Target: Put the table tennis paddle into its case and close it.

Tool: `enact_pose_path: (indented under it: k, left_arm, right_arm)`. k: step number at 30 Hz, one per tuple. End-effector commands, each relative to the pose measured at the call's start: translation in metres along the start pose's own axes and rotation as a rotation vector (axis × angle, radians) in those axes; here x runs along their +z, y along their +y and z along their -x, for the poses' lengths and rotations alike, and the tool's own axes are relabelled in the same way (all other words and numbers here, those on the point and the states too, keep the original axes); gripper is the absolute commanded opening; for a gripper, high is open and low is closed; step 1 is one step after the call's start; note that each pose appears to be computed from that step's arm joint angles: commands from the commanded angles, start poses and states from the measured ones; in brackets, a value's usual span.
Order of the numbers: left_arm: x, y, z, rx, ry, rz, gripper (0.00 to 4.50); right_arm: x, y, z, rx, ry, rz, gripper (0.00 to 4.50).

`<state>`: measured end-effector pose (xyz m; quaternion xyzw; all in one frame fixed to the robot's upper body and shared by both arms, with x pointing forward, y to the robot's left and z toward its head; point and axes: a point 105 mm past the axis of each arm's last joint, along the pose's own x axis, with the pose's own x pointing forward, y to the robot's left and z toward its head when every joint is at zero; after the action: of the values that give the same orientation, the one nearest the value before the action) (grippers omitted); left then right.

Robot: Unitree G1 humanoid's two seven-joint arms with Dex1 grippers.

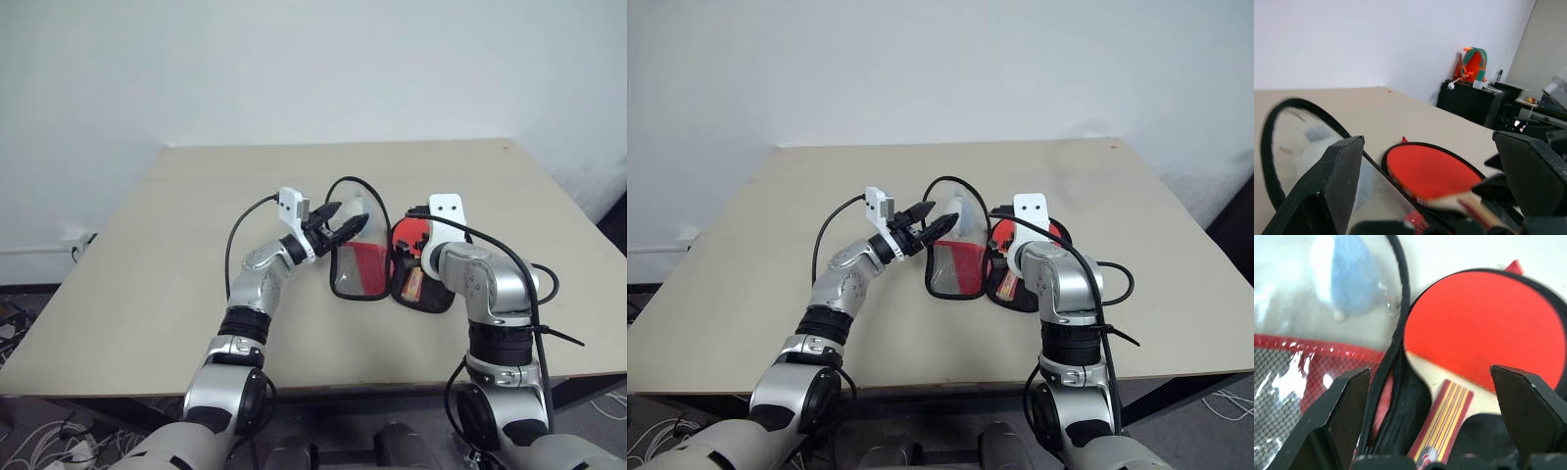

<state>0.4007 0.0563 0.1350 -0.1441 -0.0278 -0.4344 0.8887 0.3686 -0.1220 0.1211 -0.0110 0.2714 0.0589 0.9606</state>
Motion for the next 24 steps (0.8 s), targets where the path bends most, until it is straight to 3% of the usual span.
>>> enact_pose_path:
  k: [1, 11, 15, 23, 24]
  left_arm:
    - [0.021, -0.005, -0.005, -0.027, -0.049, -0.045, 4.5]
    - [0.027, 0.011, 0.003, 0.037, -0.059, -0.068, 4.5]
    - [0.041, 0.036, 0.017, 0.145, -0.086, -0.077, 4.5]
    - [0.038, 0.072, 0.041, 0.318, -0.031, -0.119, 4.5]
    - [0.034, 0.074, 0.043, 0.332, -0.003, -0.13, 4.5]
  right_arm:
    - [0.006, -0.002, 0.004, -0.002, -0.033, -0.012, 4.22]
    - [0.012, -0.011, 0.004, -0.017, -0.062, -0.051, 4.22]
    - [0.014, -0.019, 0.005, -0.033, -0.079, -0.047, 4.22]
    - [0.019, -0.028, 0.005, -0.039, -0.118, -0.039, 4.22]
    - [0.019, -0.028, 0.005, -0.032, -0.121, -0.043, 4.05]
